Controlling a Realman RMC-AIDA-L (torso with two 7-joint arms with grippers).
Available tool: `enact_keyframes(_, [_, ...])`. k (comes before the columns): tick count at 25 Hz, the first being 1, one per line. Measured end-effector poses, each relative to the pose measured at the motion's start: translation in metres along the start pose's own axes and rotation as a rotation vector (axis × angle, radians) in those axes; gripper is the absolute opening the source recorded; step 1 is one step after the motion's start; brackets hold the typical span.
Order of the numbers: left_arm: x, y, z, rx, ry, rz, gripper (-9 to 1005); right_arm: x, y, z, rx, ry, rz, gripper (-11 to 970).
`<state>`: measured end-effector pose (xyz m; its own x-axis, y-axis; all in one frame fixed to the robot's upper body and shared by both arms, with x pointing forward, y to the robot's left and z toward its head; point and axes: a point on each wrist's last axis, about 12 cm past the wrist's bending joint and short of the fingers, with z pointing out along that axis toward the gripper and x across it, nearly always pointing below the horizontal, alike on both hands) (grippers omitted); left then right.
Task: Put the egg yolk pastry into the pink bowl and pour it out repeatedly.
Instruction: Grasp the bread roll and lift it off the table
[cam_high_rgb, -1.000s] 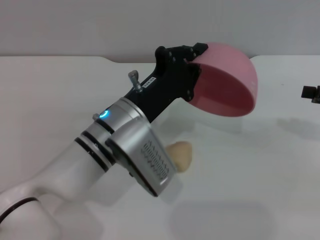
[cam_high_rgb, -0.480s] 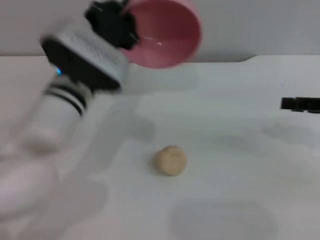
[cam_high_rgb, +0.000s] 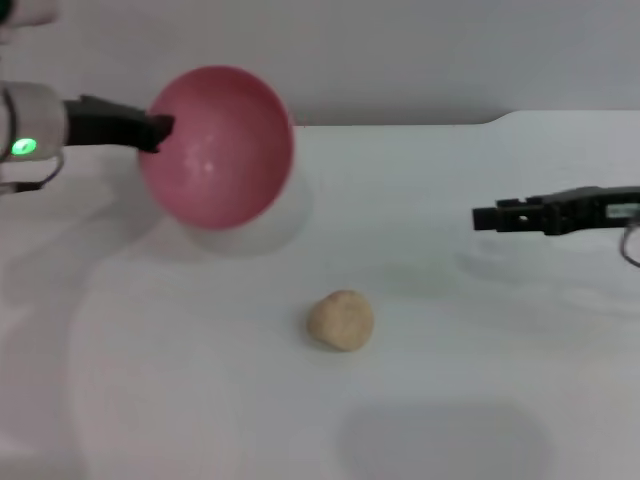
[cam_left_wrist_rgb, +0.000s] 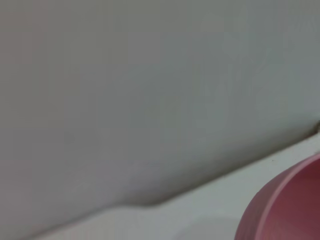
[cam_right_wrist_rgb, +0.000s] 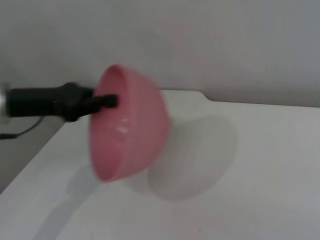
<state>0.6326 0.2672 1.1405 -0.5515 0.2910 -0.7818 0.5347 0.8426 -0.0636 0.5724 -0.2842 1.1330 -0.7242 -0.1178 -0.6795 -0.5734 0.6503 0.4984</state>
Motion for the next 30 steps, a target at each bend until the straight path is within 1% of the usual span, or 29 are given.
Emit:
enact_keyframes(1, [0.002, 0.004, -0.010, 0.008, 0.031, -0.028, -2, -0.001, -0.002, 0.008, -0.004, 0.001, -0.001, 545])
enact_keyframes(2, [0.006, 0.008, -0.024, -0.002, 0.097, -0.056, -2, -0.002, -0.002, 0.013, -0.007, 0.002, -0.009, 545])
enact_keyframes(3, [0.006, 0.008, -0.024, -0.002, 0.097, -0.056, -2, -0.003, -0.002, 0.022, -0.021, 0.009, -0.045, 545])
enact_keyframes(6, [0.011, 0.011, -0.046, -0.035, 0.222, -0.082, -2, -0.005, 0.004, 0.049, -0.065, 0.039, -0.205, 546])
enact_keyframes(7, [0.014, 0.009, -0.054, -0.038, 0.263, -0.082, -2, -0.006, 0.007, 0.057, -0.080, 0.052, -0.251, 546])
enact_keyframes(9, [0.017, 0.004, -0.065, -0.032, 0.292, -0.076, -2, -0.009, 0.016, 0.075, -0.120, 0.100, -0.321, 546])
enact_keyframes(12, [0.020, -0.001, -0.075, -0.028, 0.296, -0.079, -2, -0.017, 0.028, 0.096, -0.156, 0.154, -0.407, 547])
enact_keyframes(13, [0.020, -0.002, -0.077, -0.026, 0.298, -0.081, -2, -0.019, 0.033, 0.104, -0.163, 0.170, -0.436, 547])
enact_keyframes(15, [0.021, -0.003, -0.079, -0.016, 0.306, -0.096, -1, -0.020, 0.037, 0.115, -0.157, 0.194, -0.468, 585])
enact_keyframes(16, [0.022, -0.003, -0.080, -0.016, 0.309, -0.102, -1, -0.020, 0.039, 0.127, -0.133, 0.225, -0.491, 604])
enact_keyframes(19, [0.023, -0.005, -0.079, -0.009, 0.320, -0.104, -1, -0.019, 0.042, 0.132, -0.135, 0.229, -0.496, 662])
enact_keyframes(24, [0.022, -0.008, -0.076, 0.006, 0.331, -0.100, -1, -0.012, 0.052, 0.143, -0.164, 0.243, -0.530, 659])
enact_keyframes(27, [0.021, -0.009, -0.076, 0.010, 0.332, -0.099, -1, -0.003, 0.053, 0.147, -0.166, 0.296, -0.538, 658])
enact_keyframes(30, [0.021, -0.009, -0.075, 0.013, 0.334, -0.100, -1, 0.008, 0.049, 0.149, -0.135, 0.333, -0.557, 656])
